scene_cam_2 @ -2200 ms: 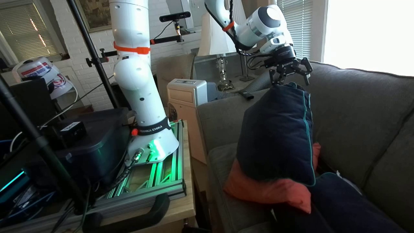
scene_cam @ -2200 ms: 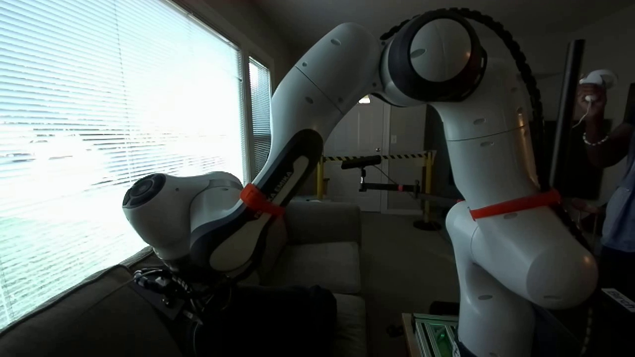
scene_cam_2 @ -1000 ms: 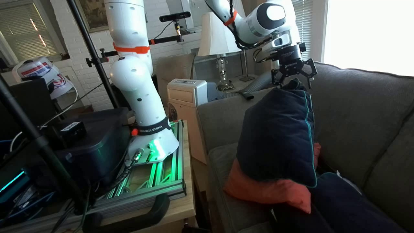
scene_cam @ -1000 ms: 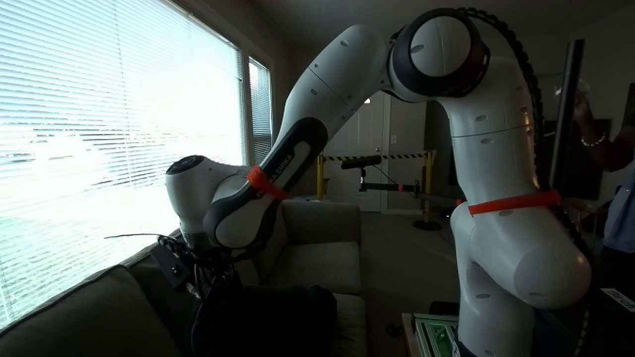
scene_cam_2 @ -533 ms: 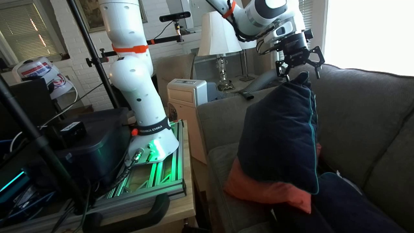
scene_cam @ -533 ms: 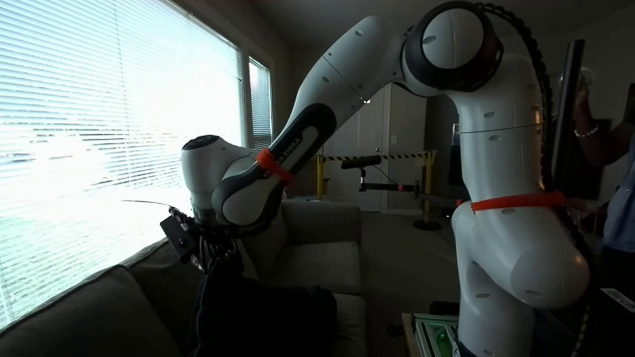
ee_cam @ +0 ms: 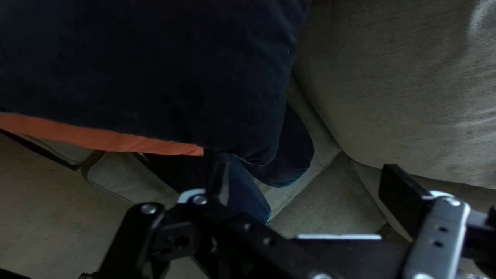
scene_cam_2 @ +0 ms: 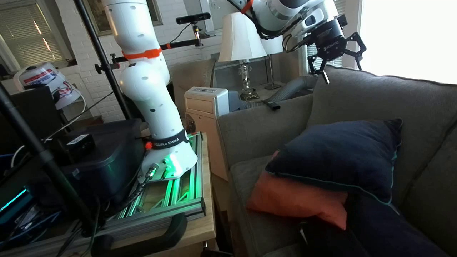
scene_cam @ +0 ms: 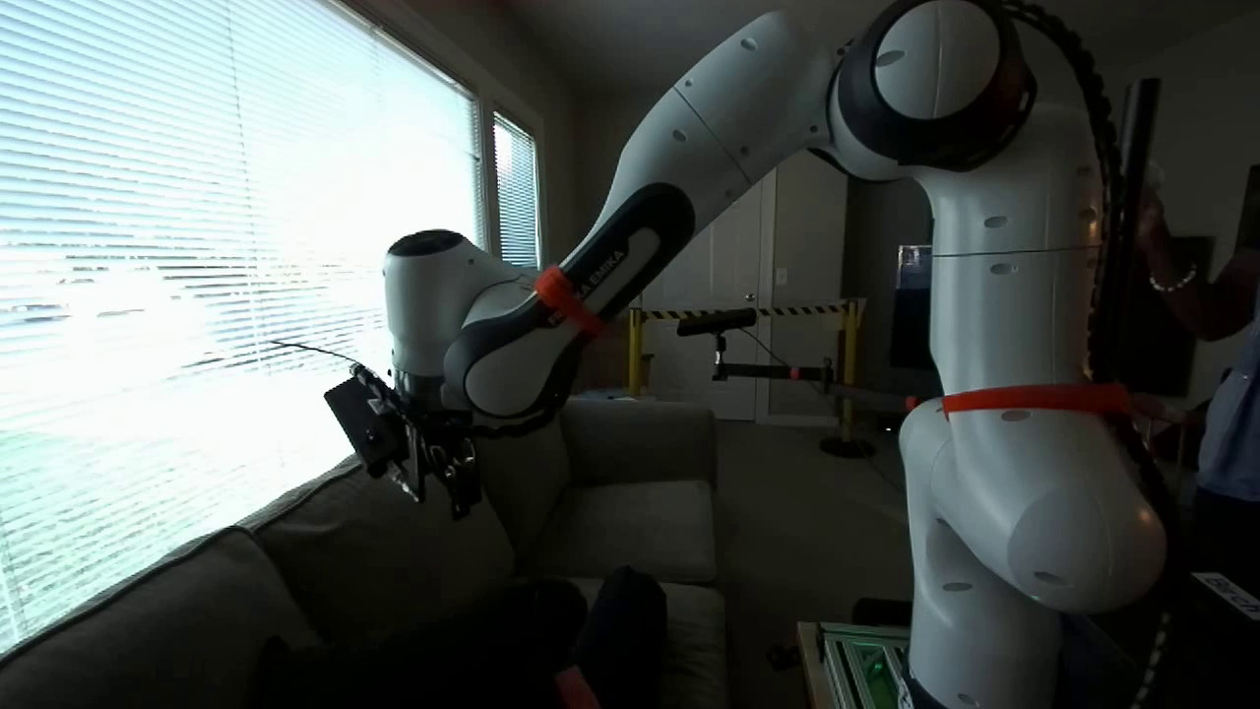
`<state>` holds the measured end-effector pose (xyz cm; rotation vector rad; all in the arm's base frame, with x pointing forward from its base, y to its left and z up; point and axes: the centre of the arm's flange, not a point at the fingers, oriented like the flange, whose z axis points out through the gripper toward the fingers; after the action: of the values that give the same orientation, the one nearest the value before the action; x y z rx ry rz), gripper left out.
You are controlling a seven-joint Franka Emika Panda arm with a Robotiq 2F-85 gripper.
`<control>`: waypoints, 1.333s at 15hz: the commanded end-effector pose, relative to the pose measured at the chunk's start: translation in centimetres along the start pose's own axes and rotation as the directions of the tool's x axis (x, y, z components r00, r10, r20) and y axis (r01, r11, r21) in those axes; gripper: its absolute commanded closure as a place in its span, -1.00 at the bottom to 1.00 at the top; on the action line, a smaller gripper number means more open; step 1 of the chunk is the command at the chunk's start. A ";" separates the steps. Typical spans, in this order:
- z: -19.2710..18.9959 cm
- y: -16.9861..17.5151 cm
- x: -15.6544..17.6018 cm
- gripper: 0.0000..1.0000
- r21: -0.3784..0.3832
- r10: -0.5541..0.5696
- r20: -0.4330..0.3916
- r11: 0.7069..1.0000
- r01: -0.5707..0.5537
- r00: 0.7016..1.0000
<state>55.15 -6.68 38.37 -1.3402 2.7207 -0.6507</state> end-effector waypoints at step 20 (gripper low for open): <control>13.6 22.7 -5.7 -1.00 -0.022 -0.733 0.373 0.606 0.795 0.569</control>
<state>44.63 2.61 17.87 -2.3296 2.0295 -0.1817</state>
